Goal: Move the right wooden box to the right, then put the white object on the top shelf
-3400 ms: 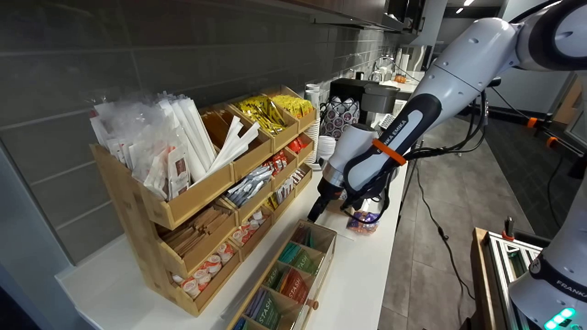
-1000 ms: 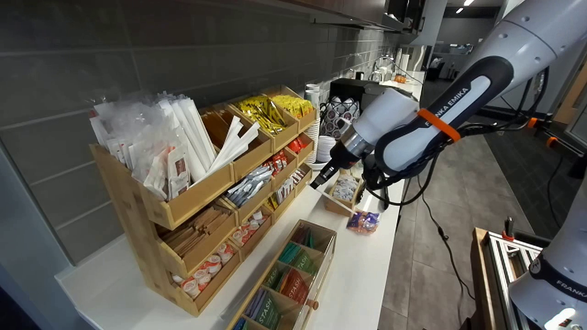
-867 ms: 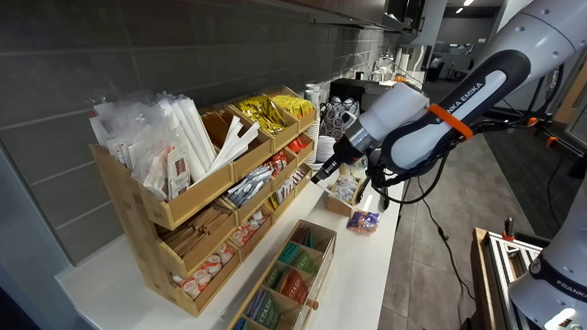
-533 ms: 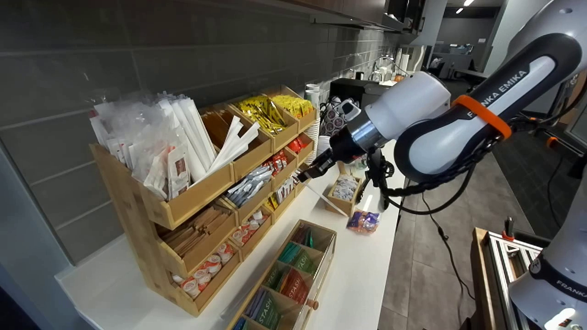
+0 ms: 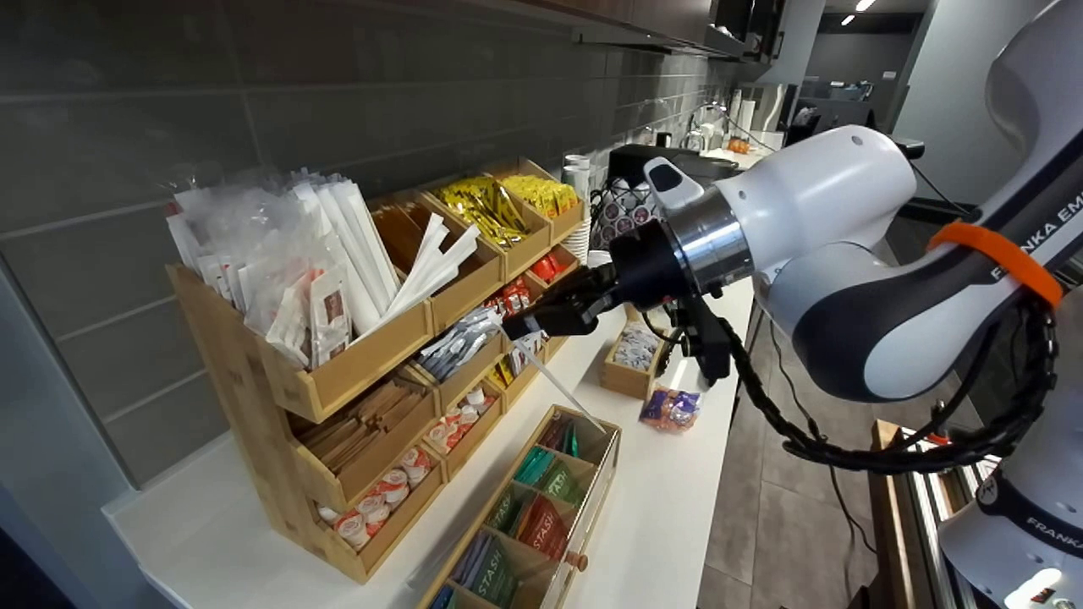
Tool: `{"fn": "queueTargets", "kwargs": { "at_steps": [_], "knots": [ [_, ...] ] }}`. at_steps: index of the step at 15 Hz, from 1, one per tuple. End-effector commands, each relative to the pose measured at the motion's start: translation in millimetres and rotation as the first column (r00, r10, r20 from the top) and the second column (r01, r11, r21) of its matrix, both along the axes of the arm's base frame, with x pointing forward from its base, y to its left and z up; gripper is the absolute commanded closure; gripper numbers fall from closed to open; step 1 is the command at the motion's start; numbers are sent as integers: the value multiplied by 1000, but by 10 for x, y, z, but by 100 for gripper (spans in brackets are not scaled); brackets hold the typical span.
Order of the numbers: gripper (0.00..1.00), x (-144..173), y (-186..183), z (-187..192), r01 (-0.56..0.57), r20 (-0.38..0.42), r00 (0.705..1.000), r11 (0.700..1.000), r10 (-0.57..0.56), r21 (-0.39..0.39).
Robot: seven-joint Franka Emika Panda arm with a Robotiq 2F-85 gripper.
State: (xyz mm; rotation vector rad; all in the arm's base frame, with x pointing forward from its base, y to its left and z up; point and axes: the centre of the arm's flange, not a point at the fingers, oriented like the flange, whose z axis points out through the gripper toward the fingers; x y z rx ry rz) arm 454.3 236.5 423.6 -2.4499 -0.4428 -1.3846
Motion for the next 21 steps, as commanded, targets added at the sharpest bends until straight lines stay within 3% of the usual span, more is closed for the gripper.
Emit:
{"fn": "queueTargets", "kwargs": {
  "at_steps": [1, 5, 6, 8, 12, 17, 21],
  "knots": [
    [100, -159, -601, 73, -53, 73, 996, 997, 48, 64],
    [100, -139, -902, 103, -82, 165, 984, 989, 60, 124],
    [99, -135, -568, -8, -77, 150, 987, 992, 62, 97],
    [99, -96, -778, 9, -65, 166, 985, 992, 47, 106],
    [100, -105, -763, 10, -70, 166, 985, 992, 52, 107],
    [100, -40, -700, 112, -40, 247, 969, 979, -11, 202],
    [100, 55, -615, 206, 11, 324, 939, 950, -118, 313]
  ]
}}
